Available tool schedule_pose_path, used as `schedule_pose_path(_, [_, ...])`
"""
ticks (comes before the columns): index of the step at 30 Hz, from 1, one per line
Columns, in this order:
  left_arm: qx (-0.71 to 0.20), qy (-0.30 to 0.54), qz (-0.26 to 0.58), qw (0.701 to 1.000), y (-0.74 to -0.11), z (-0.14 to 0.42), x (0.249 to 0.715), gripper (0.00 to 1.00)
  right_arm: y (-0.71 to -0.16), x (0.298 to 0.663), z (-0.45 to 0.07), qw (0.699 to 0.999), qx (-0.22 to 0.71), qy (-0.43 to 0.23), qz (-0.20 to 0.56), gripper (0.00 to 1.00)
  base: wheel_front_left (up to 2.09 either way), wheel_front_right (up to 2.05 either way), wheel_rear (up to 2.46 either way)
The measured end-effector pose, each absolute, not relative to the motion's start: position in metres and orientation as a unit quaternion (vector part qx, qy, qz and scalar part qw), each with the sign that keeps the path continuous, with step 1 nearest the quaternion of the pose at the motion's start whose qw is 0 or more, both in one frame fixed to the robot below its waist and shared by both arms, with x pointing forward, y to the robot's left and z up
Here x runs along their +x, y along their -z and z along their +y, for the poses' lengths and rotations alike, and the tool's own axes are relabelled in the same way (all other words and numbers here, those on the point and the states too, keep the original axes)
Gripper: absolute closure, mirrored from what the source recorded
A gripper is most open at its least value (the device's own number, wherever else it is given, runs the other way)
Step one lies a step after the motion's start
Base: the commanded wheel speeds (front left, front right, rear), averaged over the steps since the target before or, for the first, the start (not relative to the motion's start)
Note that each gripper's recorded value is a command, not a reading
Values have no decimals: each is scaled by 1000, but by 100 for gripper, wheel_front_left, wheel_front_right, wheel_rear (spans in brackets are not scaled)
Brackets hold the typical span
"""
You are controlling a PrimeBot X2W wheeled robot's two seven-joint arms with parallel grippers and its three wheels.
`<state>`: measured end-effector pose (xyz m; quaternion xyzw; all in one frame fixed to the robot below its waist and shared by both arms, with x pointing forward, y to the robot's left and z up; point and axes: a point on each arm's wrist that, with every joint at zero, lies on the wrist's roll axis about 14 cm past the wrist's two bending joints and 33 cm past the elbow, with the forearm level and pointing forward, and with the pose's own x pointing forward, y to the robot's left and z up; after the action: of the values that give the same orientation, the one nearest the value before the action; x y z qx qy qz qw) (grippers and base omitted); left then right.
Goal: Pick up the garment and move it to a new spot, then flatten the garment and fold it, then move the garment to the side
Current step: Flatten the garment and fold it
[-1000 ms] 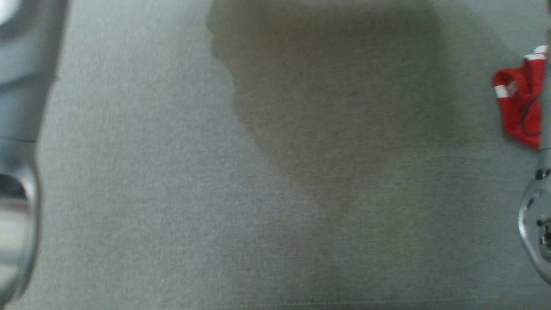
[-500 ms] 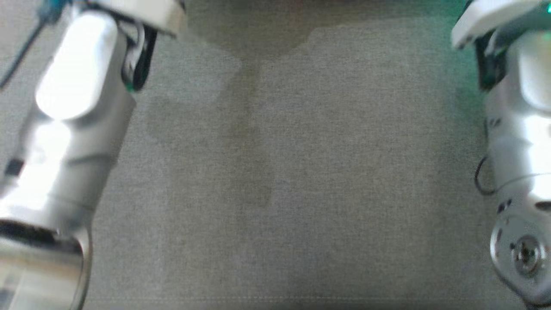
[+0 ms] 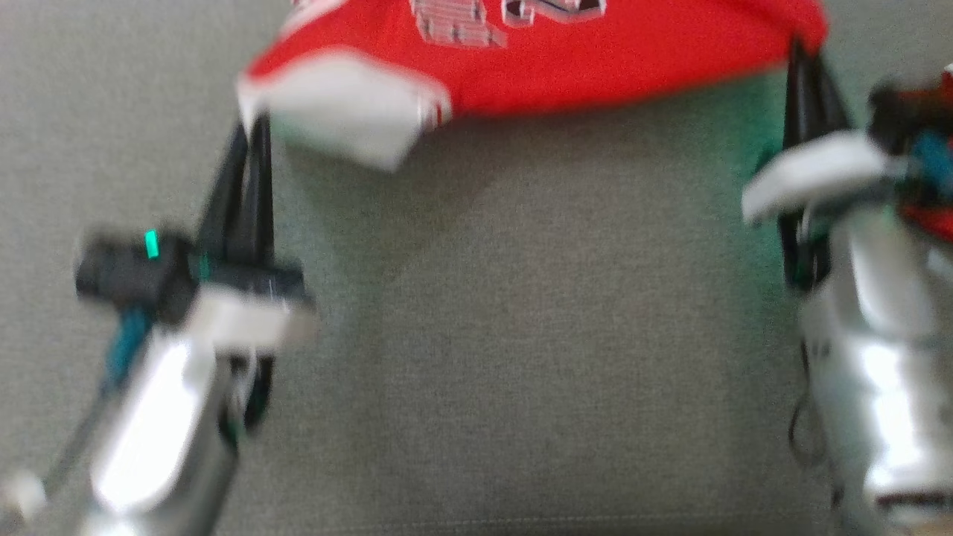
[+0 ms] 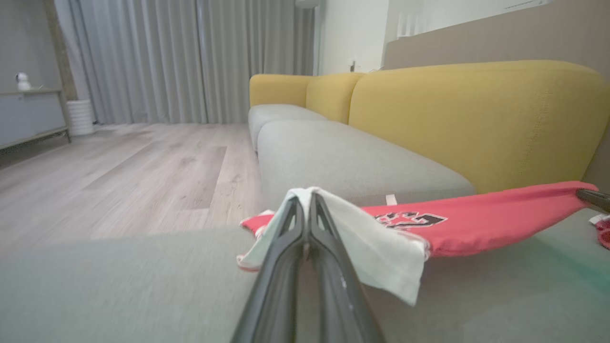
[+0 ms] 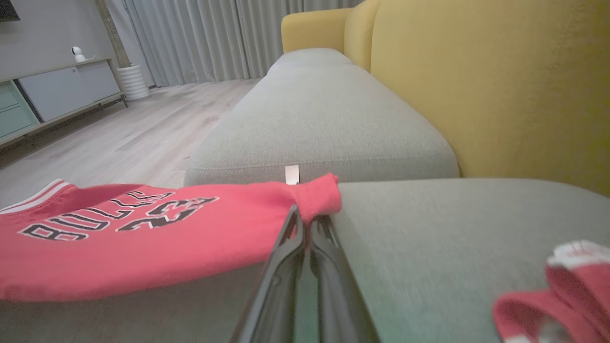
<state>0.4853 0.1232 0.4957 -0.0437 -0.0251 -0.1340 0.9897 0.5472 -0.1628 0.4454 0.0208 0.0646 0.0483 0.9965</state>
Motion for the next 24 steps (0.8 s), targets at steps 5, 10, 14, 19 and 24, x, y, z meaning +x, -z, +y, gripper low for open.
schedule_pose_path(5, [-65,116,-10,991,-494,125,425,100,-432,489,-170,995,47,-35,82,100,0,0,0])
schedule_pose_path(10, [-72,111,-4,991,-500,123,371,100,-429,435,-172,993,73,-27,86,100,0,0,0])
schedule_pose_path(14, [-71,102,7,992,-503,126,330,100,-426,391,-168,990,101,-24,92,100,0,0,0])
schedule_pose_path(19, [-63,87,32,994,-500,133,287,100,-428,348,-166,989,103,-32,97,100,0,0,0])
schedule_pose_path(24, [-63,80,61,993,-491,137,262,100,-428,326,-167,988,107,-33,110,100,0,0,0])
